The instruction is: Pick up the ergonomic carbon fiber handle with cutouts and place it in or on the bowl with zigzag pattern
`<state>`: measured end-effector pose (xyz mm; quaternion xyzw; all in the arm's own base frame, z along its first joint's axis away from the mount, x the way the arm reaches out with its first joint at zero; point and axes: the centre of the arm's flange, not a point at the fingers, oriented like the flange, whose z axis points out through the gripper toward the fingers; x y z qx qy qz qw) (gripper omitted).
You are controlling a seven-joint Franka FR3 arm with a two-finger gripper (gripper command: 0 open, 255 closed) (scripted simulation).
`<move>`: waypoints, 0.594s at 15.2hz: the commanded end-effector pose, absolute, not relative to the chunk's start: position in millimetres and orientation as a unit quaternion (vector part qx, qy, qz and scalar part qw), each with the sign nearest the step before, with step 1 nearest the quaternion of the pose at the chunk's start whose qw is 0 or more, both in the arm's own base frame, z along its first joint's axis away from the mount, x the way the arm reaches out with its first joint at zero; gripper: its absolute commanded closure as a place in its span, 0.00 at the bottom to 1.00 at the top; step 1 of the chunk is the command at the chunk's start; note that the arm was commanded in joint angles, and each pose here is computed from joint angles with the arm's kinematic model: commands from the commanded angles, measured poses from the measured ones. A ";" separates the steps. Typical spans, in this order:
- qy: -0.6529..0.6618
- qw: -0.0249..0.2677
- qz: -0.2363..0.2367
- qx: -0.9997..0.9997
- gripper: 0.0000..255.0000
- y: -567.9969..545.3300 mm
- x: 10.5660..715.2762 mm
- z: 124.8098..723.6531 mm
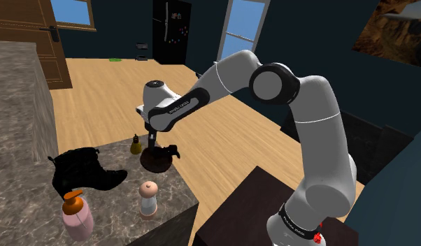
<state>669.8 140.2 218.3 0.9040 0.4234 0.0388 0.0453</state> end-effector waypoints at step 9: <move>0.423 0.045 0.039 0.904 0.00 142.6 664.3 267.9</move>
